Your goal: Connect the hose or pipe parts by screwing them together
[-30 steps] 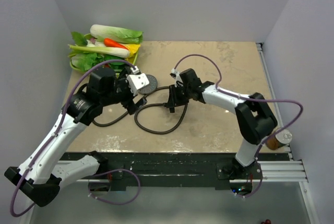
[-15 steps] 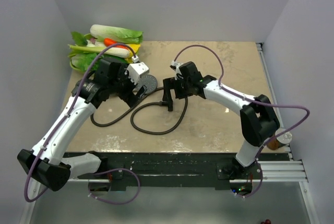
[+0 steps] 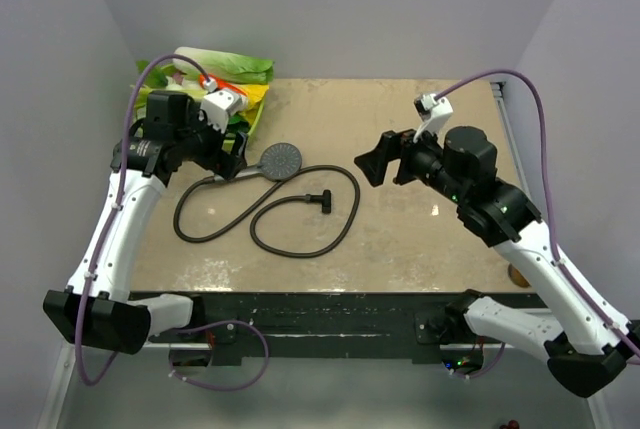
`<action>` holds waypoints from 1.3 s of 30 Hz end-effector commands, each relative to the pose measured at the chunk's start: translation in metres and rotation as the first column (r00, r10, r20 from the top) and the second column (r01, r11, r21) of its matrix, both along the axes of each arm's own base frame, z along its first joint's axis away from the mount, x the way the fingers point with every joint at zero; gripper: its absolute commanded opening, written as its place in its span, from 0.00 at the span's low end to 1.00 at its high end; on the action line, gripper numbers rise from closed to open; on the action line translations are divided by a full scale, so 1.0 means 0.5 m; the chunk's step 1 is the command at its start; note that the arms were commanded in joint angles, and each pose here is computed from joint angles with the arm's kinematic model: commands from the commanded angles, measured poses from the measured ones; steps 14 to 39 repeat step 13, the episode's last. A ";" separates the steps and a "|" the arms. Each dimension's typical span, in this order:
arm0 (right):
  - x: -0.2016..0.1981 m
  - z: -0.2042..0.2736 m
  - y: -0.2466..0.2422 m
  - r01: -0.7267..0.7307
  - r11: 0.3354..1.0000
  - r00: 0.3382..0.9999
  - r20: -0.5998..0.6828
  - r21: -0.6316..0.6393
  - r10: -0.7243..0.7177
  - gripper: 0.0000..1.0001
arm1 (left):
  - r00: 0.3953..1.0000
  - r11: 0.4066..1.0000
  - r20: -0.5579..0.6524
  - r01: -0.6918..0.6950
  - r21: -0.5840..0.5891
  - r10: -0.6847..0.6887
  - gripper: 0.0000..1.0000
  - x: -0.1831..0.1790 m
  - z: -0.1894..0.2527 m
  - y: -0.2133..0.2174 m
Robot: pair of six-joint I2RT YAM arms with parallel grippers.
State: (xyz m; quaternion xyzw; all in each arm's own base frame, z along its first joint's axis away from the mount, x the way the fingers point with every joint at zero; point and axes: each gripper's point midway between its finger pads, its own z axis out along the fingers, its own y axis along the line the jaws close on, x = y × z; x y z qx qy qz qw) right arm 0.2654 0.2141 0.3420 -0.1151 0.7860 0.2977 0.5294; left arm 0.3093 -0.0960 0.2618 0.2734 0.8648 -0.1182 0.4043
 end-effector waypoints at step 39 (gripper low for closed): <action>0.006 -0.089 -0.034 0.080 0.991 0.991 -0.101 -0.112 -0.091 0.99 | 0.991 0.993 0.119 -0.055 -0.108 0.067 0.99 0.016 0.014 0.006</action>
